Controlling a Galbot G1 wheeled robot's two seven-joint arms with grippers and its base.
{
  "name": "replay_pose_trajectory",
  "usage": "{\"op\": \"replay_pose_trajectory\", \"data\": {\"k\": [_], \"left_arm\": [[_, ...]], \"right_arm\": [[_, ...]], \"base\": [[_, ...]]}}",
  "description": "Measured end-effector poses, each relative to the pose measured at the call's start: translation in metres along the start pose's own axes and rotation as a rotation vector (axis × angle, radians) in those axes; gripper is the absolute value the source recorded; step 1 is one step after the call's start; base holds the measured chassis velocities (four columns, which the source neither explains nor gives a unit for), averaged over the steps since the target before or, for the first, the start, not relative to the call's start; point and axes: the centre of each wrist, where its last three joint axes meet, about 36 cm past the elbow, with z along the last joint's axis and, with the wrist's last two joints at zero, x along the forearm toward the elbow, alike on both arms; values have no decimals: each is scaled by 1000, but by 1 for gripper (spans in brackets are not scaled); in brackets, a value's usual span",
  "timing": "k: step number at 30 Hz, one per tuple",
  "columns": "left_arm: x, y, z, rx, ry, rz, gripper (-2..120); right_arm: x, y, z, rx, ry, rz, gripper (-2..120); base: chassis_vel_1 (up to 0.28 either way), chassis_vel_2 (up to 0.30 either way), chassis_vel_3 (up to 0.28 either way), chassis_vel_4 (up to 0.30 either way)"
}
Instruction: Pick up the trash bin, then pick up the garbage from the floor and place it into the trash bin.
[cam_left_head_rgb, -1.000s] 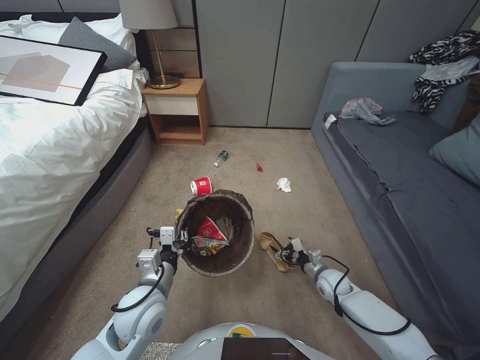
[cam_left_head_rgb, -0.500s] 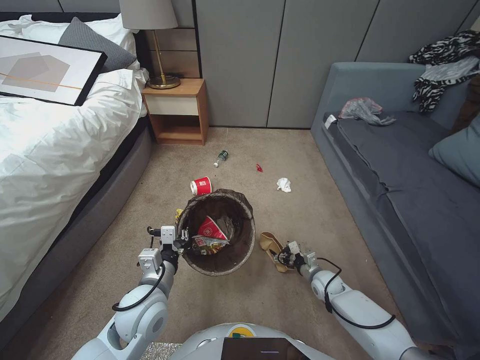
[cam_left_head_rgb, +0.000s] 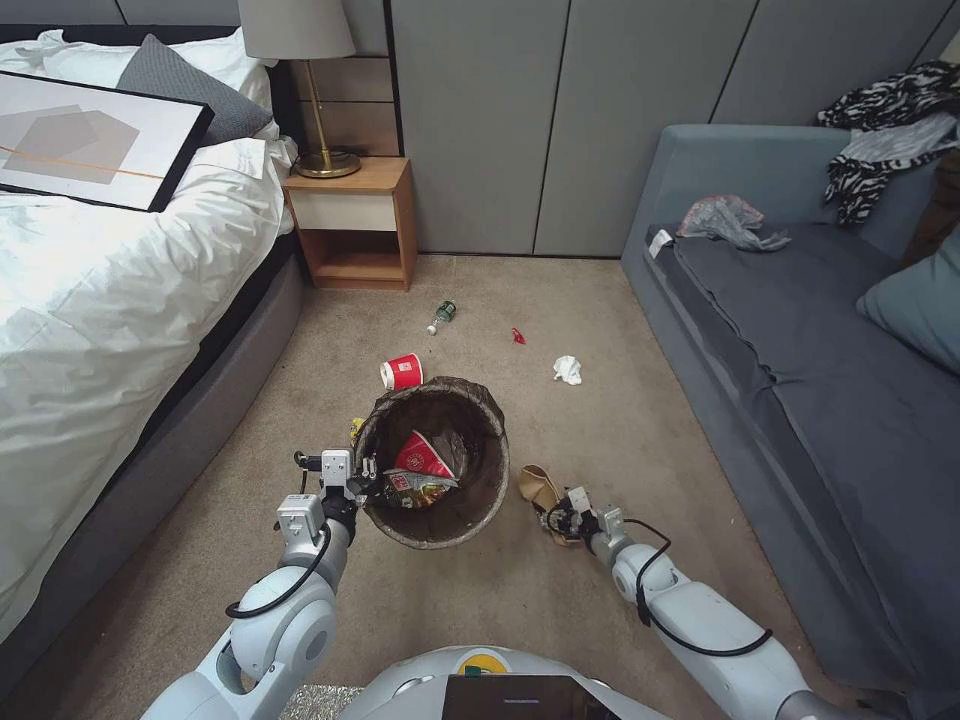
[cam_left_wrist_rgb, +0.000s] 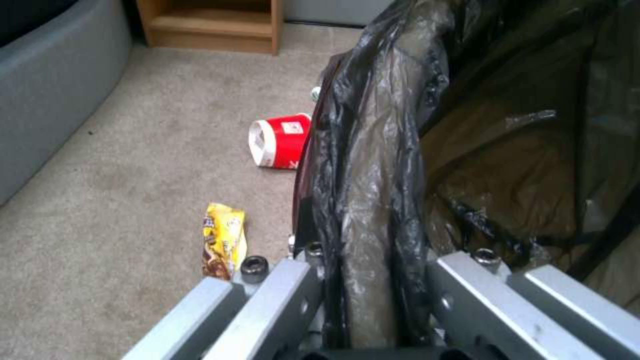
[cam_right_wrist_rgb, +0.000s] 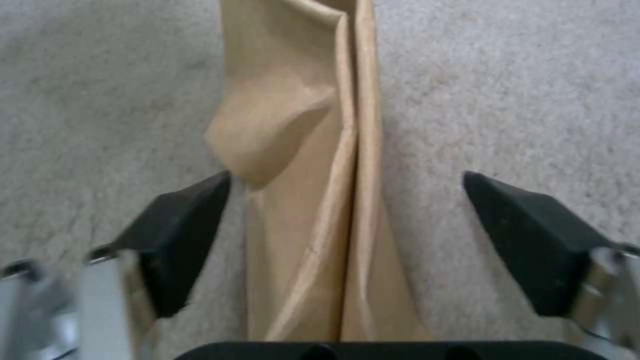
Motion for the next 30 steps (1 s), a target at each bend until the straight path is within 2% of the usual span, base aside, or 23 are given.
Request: {"op": "replay_pose_trajectory", "data": {"k": [3, 4, 11, 12, 18, 22, 23, 30], "left_arm": [[0, 1, 0, -1, 0, 0, 2], [0, 1, 0, -1, 0, 0, 2], [0, -1, 0, 0, 2, 4, 2], [0, -1, 0, 0, 2, 4, 2], [1, -1, 0, -3, 2, 6, 2], [1, -1, 0, -3, 2, 6, 2], [2, -1, 0, -4, 3, 6, 2], [4, -2, 0, -3, 2, 8, 2]], "right_arm": [[3, 1, 1, 4, -5, -9, 67], [3, 1, 1, 4, -5, -9, 67], [8, 2, -4, 10, -21, -6, 38], [8, 2, -4, 10, -21, -6, 38], [11, 2, -6, 8, -34, 17, 14], [11, 2, -7, 7, -38, 28, 6], [11, 3, -9, 5, -44, 38, 0], [11, 7, -24, -4, -90, 87, 0]], "base": [[0, 0, 0, 0], [0, 0, 0, 0], [0, 0, 0, 0], [0, 0, 0, 0], [0, 0, 0, 0], [0, 0, 0, 0], [0, 0, 0, 0], [0, 0, 0, 0]]}}
